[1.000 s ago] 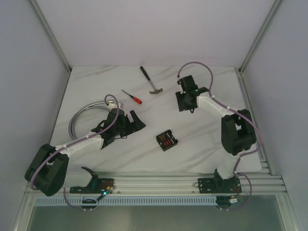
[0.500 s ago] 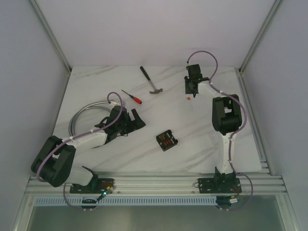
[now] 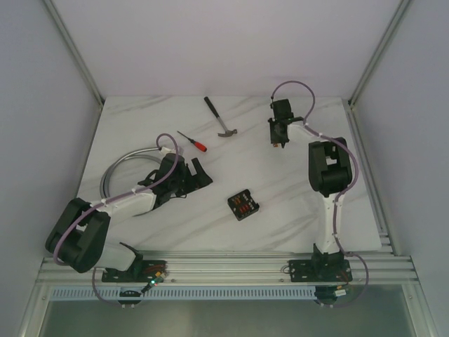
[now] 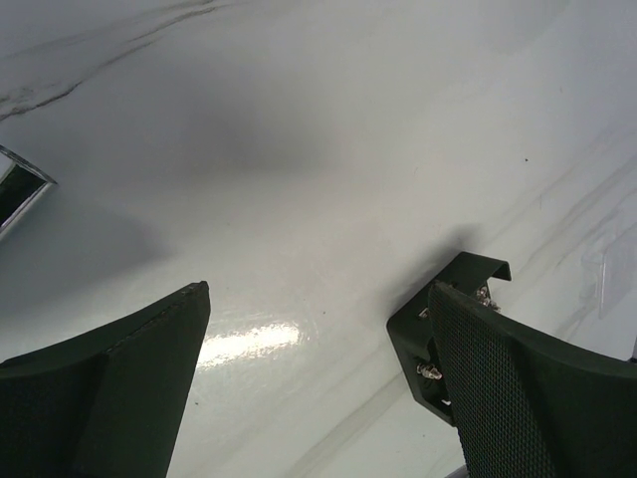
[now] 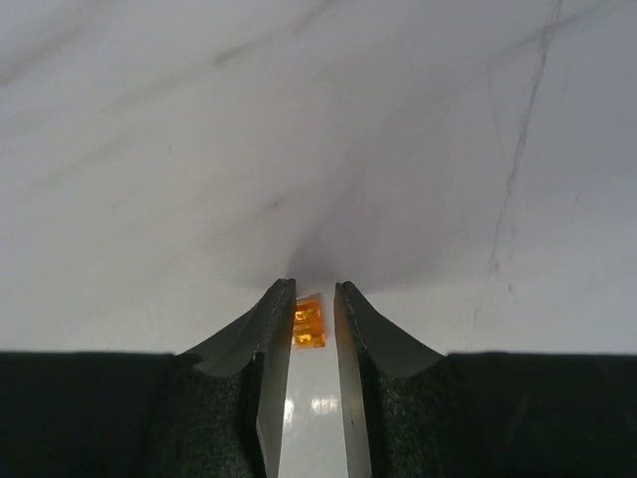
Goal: Snap on the fuse box
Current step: Pick up the fuse from the center of the board.
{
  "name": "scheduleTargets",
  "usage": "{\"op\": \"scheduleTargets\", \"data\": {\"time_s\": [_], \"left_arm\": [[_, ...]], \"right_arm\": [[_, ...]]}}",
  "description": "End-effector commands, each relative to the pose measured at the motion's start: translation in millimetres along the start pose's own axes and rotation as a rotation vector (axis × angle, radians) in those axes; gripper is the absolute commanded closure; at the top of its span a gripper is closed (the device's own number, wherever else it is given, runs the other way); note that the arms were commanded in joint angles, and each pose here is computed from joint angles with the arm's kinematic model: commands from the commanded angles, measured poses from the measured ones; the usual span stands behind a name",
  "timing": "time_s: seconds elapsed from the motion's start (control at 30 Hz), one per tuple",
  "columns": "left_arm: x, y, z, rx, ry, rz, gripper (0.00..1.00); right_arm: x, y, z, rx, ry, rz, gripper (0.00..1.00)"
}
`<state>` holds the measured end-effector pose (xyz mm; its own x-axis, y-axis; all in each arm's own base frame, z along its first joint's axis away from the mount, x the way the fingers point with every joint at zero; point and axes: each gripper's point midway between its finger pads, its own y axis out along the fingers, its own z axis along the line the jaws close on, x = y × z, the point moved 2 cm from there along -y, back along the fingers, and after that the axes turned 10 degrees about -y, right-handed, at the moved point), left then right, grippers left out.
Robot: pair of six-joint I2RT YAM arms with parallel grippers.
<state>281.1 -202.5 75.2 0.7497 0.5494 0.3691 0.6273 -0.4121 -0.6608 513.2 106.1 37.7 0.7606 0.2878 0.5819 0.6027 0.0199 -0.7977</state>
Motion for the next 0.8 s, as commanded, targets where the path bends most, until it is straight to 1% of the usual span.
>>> {"op": "scheduleTargets", "data": {"time_s": [0.0, 0.3, 0.53, 0.6, 0.77], "left_arm": [[3.8, 0.4, -7.1, -0.017, 0.010, 0.005, 0.00], [5.7, -5.2, -15.1, -0.049, 0.013, 0.004, 0.00], [3.6, -9.6, -12.8, -0.052, 0.004, 0.002, 0.00], [3.4, -9.7, -12.4, -0.052, 0.003, 0.003, 0.00], [2.3, -9.6, -12.4, -0.055, 0.004, 0.007, 0.00]], "right_arm": [[-51.1, -19.6, 20.5, 0.049, -0.044, 0.136, 0.71], [-112.2, -64.8, 51.0, 0.069, -0.082, 0.220, 0.71], [-151.8, -98.3, 56.8, 0.076, -0.113, 0.291, 0.70], [-154.7, -104.1, 51.6, 0.046, -0.106, 0.290, 0.68], [-152.3, -113.6, 38.9, -0.029, -0.098, 0.281, 0.57]]}}
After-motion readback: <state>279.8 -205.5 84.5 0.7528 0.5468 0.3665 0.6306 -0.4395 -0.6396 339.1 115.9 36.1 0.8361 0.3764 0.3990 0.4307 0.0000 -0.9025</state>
